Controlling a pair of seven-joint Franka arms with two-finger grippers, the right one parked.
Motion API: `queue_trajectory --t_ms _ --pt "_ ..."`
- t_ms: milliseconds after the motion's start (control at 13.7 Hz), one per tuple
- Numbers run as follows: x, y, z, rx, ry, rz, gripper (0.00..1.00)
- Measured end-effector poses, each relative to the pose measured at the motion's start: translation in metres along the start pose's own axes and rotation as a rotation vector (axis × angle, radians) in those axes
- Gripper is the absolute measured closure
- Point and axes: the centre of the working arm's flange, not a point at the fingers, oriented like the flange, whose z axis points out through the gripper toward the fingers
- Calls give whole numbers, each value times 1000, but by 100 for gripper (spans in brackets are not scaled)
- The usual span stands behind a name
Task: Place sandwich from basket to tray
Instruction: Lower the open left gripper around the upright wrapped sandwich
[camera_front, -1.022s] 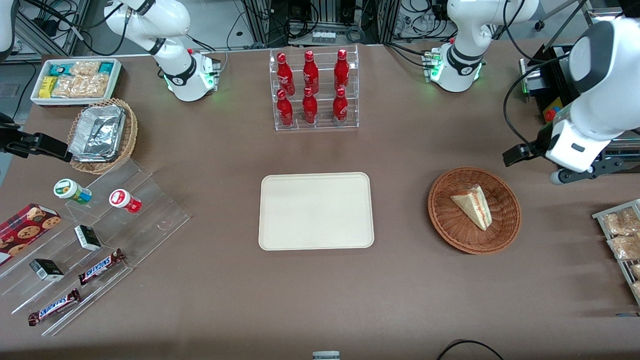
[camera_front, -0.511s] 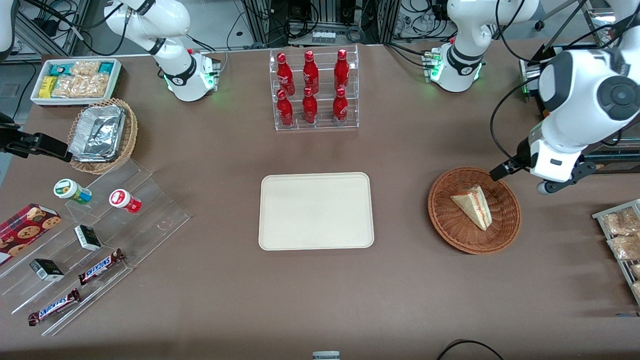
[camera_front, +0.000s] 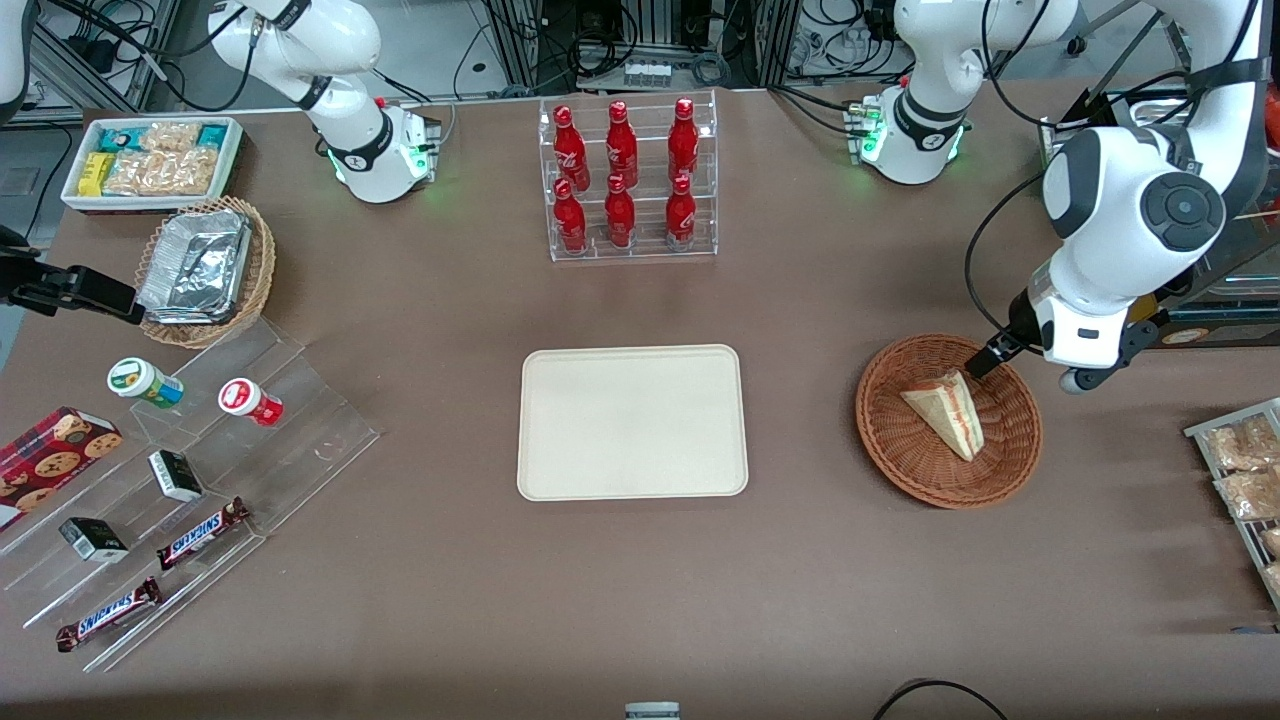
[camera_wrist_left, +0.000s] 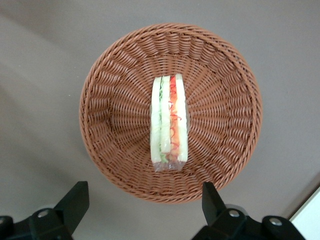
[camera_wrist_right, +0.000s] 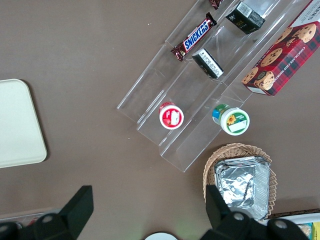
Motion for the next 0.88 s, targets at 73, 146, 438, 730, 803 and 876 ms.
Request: queue_trajectory --t_ms 73,146,438,730,803,876 --pt "0 3 5 -4 4 -13 0" --pt "-1 6 11 -8 8 -26 0" --pt "-2 24 40 -25 22 -56 0" --pt "-1 26 71 4 3 -50 0" --pt "-1 26 80 13 7 -40 0" --pt "-1 25 90 20 11 -31 0"
